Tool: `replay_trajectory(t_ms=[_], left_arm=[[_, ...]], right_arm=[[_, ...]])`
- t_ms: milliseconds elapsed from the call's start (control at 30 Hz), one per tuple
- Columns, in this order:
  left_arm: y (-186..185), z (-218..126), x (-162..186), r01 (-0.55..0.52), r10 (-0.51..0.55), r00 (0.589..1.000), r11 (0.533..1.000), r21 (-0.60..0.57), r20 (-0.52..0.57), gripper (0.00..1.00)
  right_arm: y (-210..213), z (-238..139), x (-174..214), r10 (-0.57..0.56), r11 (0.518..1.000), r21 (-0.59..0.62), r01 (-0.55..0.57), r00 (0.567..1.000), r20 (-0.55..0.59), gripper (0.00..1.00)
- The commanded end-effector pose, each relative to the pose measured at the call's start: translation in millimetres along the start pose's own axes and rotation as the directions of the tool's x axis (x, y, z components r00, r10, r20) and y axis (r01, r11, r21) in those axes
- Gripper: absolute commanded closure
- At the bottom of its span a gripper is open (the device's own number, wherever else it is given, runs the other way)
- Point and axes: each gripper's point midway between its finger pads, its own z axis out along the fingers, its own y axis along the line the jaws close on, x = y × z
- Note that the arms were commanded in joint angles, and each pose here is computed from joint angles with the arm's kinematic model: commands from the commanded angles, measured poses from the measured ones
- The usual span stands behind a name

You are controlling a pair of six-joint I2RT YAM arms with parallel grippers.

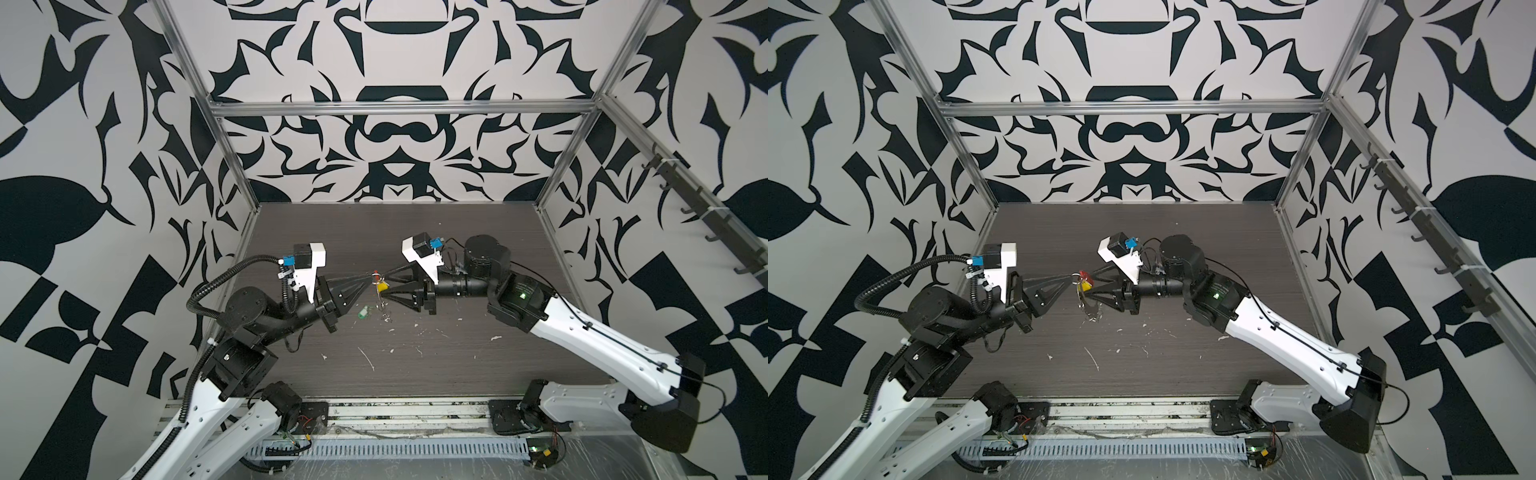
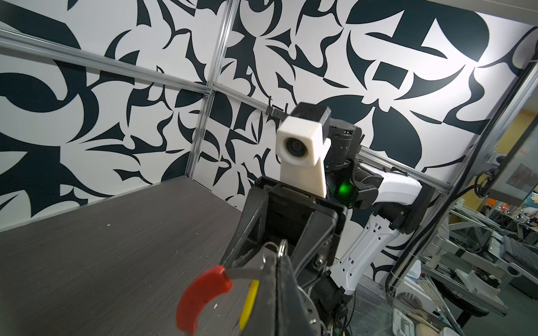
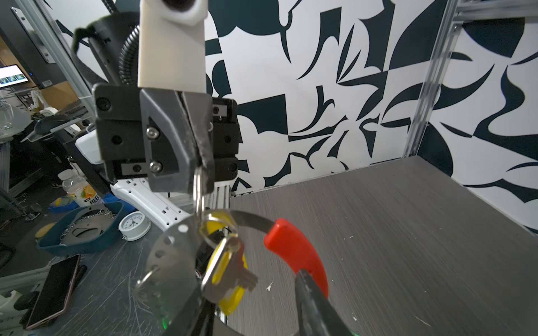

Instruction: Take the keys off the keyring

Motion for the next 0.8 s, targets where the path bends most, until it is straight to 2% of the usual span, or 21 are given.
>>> replay_trajectory(t_ms=[0, 67, 100, 233, 433, 767], left_arm=[[-4.7, -1.8, -9.5, -0.015, 0.014, 0.999, 1.0, 0.013, 0.043, 1.0], [-5.0, -2.1, -9.7, -0.015, 0.014, 0.999, 1.0, 0.014, 0.044, 1.0], [-4.8, -2.0, -9.8, -0.015, 0.015, 0.999, 1.0, 0.013, 0.045, 1.0], [-2.9, -2.6, -11.1, -0.016, 0.016, 0.998, 1.0, 0.002, 0.056, 1.0], [-1.0, -4.5, -17.0, -0.011, 0.012, 0.996, 1.0, -0.014, 0.093, 1.0], [-0.5, -2.8, -21.9, -0.004, 0.005, 0.992, 1.0, -0.007, 0.122, 1.0]], right_arm=[[7.9, -6.4, -35.5, -0.076, 0.997, 0.001, 0.077, 0.993, 0.093, 0.53], [7.3, -7.0, -36.5, -0.079, 0.997, 0.008, 0.079, 0.992, 0.098, 0.51], [7.5, -7.5, -37.2, -0.08, 0.997, 0.007, 0.08, 0.992, 0.101, 0.53], [10.6, -6.8, -36.5, -0.076, 0.997, -0.014, 0.078, 0.993, 0.094, 0.75], [11.5, -5.7, -31.8, -0.067, 0.997, -0.024, 0.069, 0.994, 0.083, 1.0], [19.4, 5.6, -17.2, -0.024, 0.994, -0.107, 0.025, 1.0, 0.014, 1.0]])
